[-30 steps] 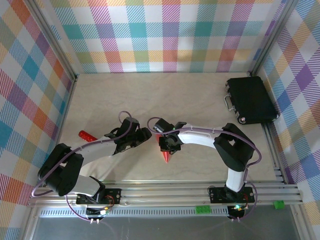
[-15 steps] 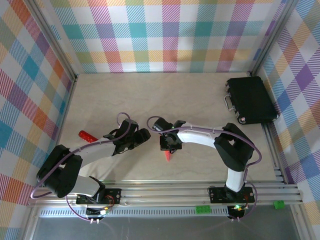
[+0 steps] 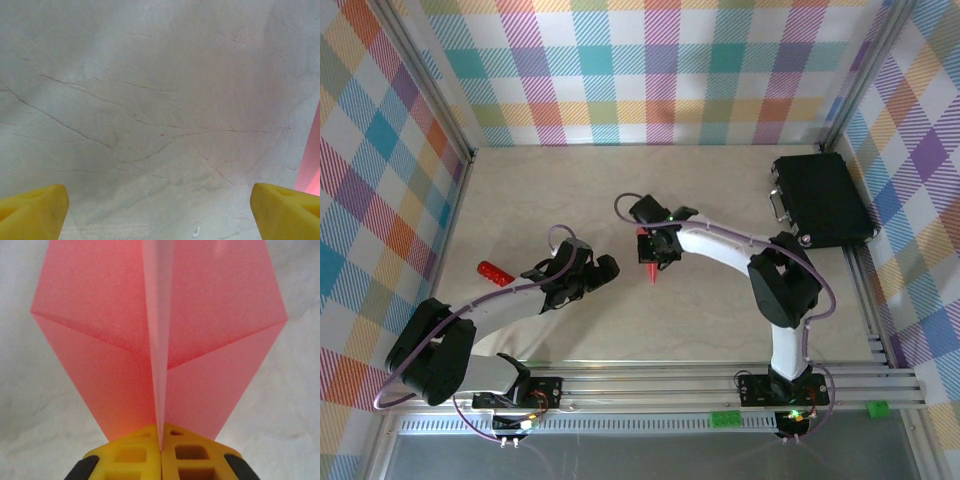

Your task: Fold a paper plane with a square sheet of paper (pick it up from the middle)

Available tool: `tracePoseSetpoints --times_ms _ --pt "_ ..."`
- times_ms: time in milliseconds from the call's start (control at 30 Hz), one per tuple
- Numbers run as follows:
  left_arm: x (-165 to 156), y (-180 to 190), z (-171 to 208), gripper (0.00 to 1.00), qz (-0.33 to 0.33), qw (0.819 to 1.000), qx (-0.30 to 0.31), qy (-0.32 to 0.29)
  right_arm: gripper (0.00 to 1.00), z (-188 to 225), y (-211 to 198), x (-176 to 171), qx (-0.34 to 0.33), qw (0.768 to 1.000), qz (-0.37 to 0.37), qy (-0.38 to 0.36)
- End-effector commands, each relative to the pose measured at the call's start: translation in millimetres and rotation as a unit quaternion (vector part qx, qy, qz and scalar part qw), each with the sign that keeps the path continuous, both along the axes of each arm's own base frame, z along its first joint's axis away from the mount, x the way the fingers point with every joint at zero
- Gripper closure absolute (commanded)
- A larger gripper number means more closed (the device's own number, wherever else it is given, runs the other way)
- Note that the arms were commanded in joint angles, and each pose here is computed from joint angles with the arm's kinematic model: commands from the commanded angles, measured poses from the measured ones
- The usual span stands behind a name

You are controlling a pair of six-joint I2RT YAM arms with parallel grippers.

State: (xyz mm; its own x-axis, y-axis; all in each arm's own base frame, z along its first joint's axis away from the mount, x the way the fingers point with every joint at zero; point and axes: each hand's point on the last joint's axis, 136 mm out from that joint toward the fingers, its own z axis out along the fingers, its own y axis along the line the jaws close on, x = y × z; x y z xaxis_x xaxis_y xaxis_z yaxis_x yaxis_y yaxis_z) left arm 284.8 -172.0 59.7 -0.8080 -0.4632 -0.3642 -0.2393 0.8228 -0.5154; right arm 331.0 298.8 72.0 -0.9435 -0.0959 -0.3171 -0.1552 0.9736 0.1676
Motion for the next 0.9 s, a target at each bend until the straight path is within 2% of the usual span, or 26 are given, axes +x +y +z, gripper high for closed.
tracePoseSetpoints --times_ms 0,333,500,867 --pt "-4 14 -2 0.05 0.006 1.000 0.025 0.006 0.91 -10 -3 15 -0.006 0.999 0.044 0.022" --pt "3 5 -7 0.02 -0.005 0.999 0.020 0.025 0.89 -21 -4 73 -0.003 0.998 0.054 0.023" --pt "4 -1 -13 0.02 -0.011 0.999 0.011 0.034 0.88 -32 -3 86 -0.012 0.998 0.056 0.026" --pt "1 -3 -18 0.02 -0.012 0.999 0.003 0.041 0.76 -44 -8 92 -0.038 0.997 0.056 0.022"
